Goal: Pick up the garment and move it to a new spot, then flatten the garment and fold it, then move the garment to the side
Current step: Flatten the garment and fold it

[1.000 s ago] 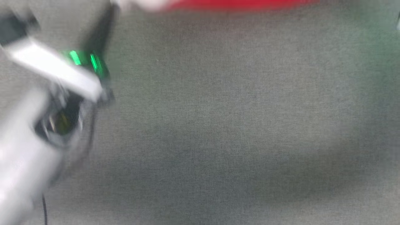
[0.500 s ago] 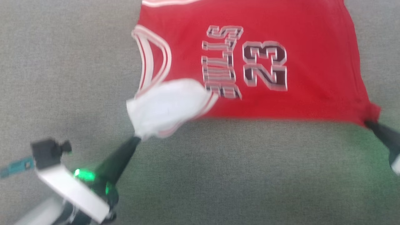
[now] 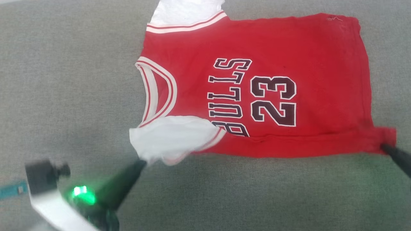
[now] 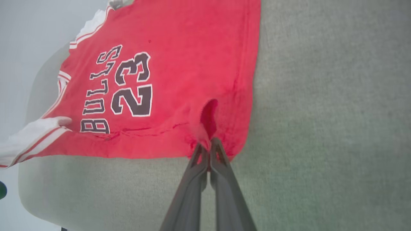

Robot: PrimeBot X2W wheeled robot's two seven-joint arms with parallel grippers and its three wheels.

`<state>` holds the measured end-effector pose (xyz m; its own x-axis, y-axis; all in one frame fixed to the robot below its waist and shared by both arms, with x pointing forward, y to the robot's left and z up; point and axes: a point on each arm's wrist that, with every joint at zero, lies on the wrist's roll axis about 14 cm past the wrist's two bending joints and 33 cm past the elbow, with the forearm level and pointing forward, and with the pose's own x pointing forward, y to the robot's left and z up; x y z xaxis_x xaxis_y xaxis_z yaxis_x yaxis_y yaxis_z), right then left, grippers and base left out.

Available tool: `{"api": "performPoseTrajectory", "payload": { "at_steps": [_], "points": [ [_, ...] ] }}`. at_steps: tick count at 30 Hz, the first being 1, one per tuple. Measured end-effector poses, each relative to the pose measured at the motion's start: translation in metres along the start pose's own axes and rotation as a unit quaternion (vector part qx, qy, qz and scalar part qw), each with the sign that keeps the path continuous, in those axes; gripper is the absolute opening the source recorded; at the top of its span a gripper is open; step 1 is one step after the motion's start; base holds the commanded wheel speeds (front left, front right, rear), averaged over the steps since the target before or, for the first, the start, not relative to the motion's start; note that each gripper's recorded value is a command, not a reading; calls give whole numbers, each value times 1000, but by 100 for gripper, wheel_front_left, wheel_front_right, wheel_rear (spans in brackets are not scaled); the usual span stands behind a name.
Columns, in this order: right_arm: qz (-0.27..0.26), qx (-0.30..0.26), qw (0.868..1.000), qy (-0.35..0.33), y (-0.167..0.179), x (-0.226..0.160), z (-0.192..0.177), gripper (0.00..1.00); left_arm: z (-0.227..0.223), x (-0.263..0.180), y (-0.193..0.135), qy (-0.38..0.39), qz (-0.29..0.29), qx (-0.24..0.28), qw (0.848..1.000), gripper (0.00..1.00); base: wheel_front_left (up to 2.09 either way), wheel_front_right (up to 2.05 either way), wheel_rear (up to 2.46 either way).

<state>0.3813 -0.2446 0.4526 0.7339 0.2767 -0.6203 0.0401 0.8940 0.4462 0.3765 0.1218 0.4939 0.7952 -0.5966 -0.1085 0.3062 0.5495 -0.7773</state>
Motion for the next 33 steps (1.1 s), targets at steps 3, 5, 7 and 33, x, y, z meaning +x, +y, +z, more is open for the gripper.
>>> {"api": "performPoseTrajectory", "payload": {
  "at_steps": [3, 5, 7, 33],
  "points": [
    [4, -5, 1000, -9, 3, 12, 14, 0, 18, 20, 1, -6, -13, 23, 1000, 0, 0, 0, 0],
    [9, -8, 1000, -11, 7, 24, 21, 0, 30, 35, 8, -9, -12, 35, 999, 0, 0, 0, 0],
    [12, -10, 1000, -12, 9, 35, 29, 0, 43, 51, 17, -16, -8, 39, 999, 0, 0, 0, 0],
    [-34, 13, 998, -43, -29, 112, 45, 0, 54, 116, 120, -15, 94, 63, 993, 0, 0, 0, 0]
  ]
}}
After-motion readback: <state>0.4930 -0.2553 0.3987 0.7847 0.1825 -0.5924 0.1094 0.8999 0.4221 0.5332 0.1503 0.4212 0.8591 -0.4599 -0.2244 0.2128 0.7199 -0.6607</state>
